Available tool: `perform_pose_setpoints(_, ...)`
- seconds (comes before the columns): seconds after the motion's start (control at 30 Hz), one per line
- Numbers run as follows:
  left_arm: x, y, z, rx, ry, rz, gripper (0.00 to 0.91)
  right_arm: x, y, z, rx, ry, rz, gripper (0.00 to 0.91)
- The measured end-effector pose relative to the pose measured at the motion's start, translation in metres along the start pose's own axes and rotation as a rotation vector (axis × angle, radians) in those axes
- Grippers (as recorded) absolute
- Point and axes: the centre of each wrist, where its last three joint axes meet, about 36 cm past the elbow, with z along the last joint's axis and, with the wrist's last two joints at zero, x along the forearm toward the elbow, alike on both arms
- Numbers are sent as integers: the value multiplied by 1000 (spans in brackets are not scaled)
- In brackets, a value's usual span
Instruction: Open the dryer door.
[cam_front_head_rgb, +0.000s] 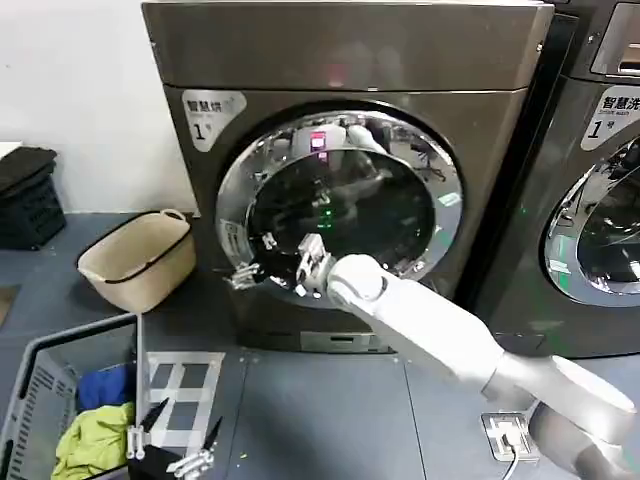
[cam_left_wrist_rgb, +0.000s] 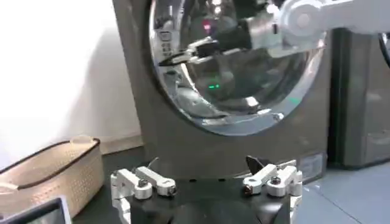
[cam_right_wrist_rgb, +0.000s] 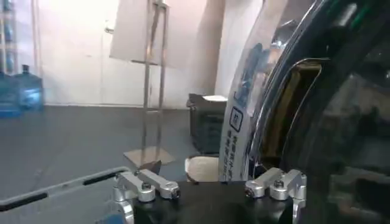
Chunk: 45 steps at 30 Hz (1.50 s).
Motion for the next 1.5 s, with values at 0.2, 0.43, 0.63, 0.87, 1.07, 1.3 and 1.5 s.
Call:
perform_pose_setpoints(0.2, -5, 20, -7, 56, -22, -8, 907, 15, 8, -6, -4, -19, -48, 907)
perform_pose_setpoints(0.43, -11, 49, -15, 82, -36, -14, 907, 32, 18, -11, -5, -29, -114, 907)
perform_pose_setpoints(0.63, -17, 74, -21, 86, -54, -25, 907, 51, 24, -11, -2, -27, -153, 907)
perform_pose_setpoints(0.87, -35, 100, -30, 82, -110, -12, 907, 71, 29, -12, -5, -38, -181, 907)
perform_pose_setpoints(1.07, -55, 122, -35, 147, -185, 36, 907, 95, 34, -15, -1, -48, -220, 907)
perform_pose_setpoints(1.3, -83, 149, -36, 193, -227, 72, 907, 122, 47, -15, 6, -52, -257, 907)
perform_pose_setpoints(1.5, -113, 169, -39, 167, -222, 104, 907, 143, 54, -13, 16, -49, -306, 907)
